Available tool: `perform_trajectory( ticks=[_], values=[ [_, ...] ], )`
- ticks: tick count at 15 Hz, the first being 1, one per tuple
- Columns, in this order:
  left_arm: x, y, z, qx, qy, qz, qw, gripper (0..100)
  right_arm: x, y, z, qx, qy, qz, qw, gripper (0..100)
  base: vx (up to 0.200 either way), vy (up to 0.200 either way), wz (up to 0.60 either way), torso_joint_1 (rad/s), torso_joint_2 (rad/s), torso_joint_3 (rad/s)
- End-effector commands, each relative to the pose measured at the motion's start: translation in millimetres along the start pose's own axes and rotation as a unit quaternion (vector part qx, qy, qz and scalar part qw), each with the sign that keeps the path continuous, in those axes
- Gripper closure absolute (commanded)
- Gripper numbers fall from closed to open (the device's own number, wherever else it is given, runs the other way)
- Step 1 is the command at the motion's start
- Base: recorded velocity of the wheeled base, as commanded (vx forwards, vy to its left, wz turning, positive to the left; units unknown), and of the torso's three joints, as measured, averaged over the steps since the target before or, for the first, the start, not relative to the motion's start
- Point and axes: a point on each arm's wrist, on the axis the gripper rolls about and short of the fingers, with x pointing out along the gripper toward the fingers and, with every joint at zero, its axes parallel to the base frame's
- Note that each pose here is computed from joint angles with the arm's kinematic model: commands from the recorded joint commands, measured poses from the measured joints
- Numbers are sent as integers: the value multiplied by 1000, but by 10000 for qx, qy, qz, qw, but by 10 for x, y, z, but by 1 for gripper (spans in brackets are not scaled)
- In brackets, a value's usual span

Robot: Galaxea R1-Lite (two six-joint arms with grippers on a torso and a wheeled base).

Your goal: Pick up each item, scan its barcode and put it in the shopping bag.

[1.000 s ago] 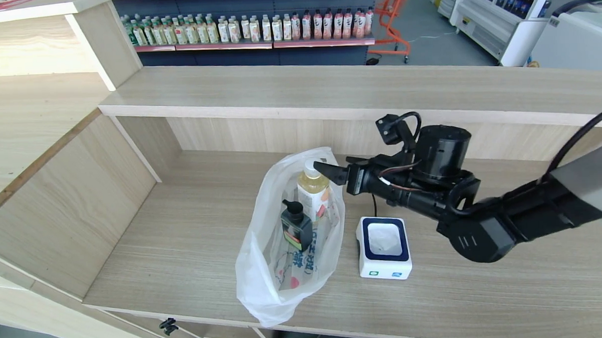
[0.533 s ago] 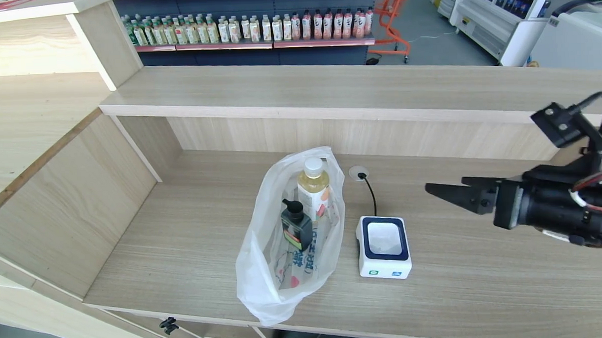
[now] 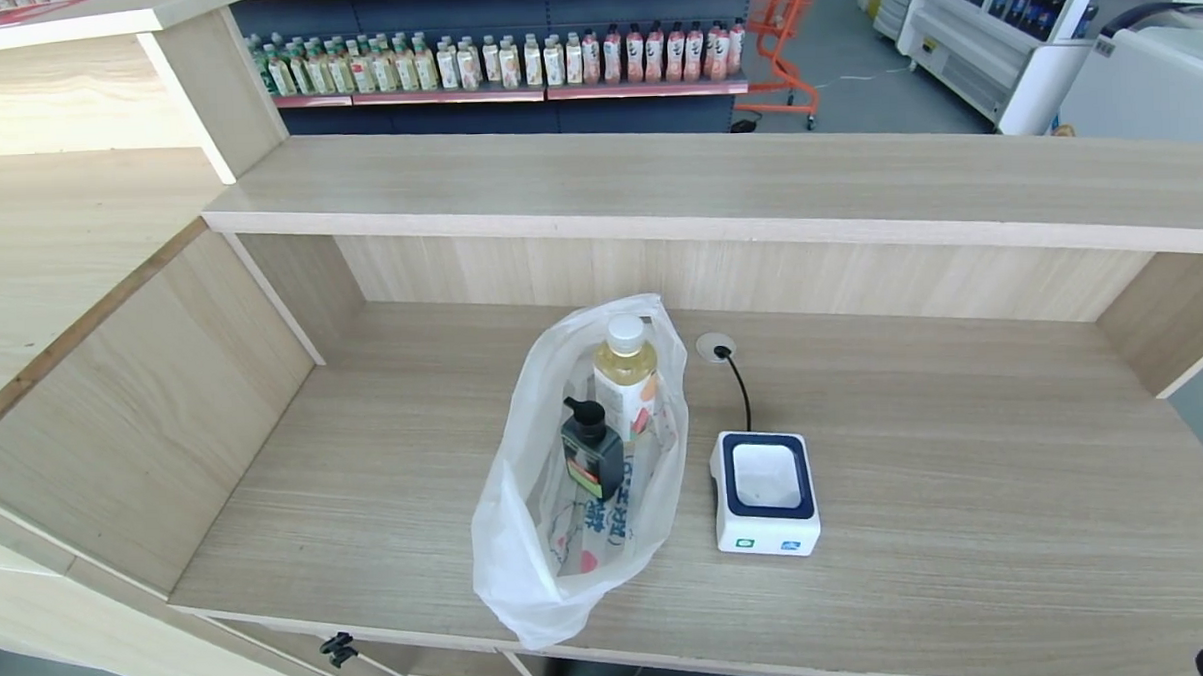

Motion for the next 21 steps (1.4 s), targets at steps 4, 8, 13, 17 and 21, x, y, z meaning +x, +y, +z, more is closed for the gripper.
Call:
perform_trajectory(
  ticks=[4,8,13,17,21],
  values=[
    [1,0,0,1,9,4,10000,0,-269,-19,-470,-108,-932,-435,9946,0,0,0,0,0,0,0],
    [1,0,0,1,9,4,10000,0,-268,-15,-473,-346,-907,-357,9946,0,0,0,0,0,0,0],
    [1,0,0,1,9,4,10000,0,-268,-15,-475,-262,-902,-350,9950,100,0,0,0,0,0,0],
    [1,0,0,1,9,4,10000,0,-268,-16,-475,-123,-907,-353,9952,100,0,0,0,0,0,0],
    [1,0,0,1,9,4,10000,0,-268,-16,-475,-39,-910,-353,9952,100,0,-50,0,-1,1,4]
  ],
)
